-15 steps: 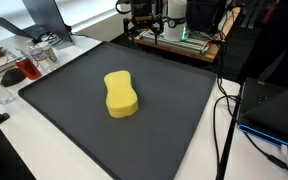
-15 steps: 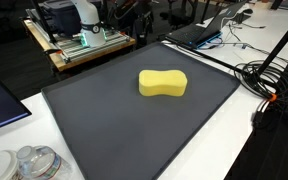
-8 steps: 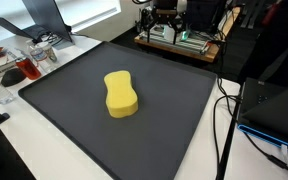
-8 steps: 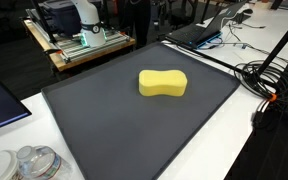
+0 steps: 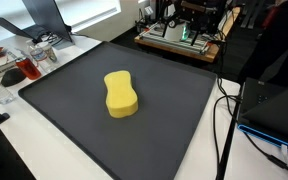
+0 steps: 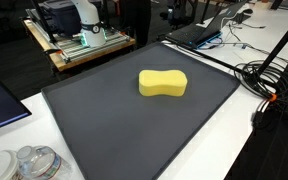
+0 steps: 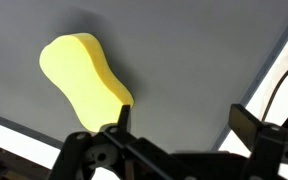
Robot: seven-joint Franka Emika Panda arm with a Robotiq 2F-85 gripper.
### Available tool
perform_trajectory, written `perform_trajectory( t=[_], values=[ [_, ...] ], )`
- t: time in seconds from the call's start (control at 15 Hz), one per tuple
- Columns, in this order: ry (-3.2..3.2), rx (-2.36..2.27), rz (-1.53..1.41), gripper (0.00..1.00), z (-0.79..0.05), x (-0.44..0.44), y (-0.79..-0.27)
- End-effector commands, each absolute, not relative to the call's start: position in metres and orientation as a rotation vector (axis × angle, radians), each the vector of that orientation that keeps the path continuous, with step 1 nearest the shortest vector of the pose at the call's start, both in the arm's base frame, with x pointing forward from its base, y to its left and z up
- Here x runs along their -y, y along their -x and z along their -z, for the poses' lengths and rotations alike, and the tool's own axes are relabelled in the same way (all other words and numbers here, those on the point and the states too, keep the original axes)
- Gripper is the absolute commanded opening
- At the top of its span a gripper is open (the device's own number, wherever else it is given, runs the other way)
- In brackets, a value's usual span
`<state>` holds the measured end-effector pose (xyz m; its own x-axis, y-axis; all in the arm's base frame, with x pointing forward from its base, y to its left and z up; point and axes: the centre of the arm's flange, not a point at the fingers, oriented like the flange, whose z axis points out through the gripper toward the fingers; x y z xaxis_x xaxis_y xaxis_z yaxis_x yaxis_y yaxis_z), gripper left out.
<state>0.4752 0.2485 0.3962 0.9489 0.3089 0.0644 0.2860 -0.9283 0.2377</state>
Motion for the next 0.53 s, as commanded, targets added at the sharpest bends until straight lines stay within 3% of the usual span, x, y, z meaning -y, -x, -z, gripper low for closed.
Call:
perform_trajectory(
  t=[0.0,0.47],
  values=[
    [-2.854,-0.359,-0.074,1.00,-0.398,-0.288,-0.525],
    [-2.958,-0.335,0.030,1.00,-0.418,-0.274,-0.594]
  ],
)
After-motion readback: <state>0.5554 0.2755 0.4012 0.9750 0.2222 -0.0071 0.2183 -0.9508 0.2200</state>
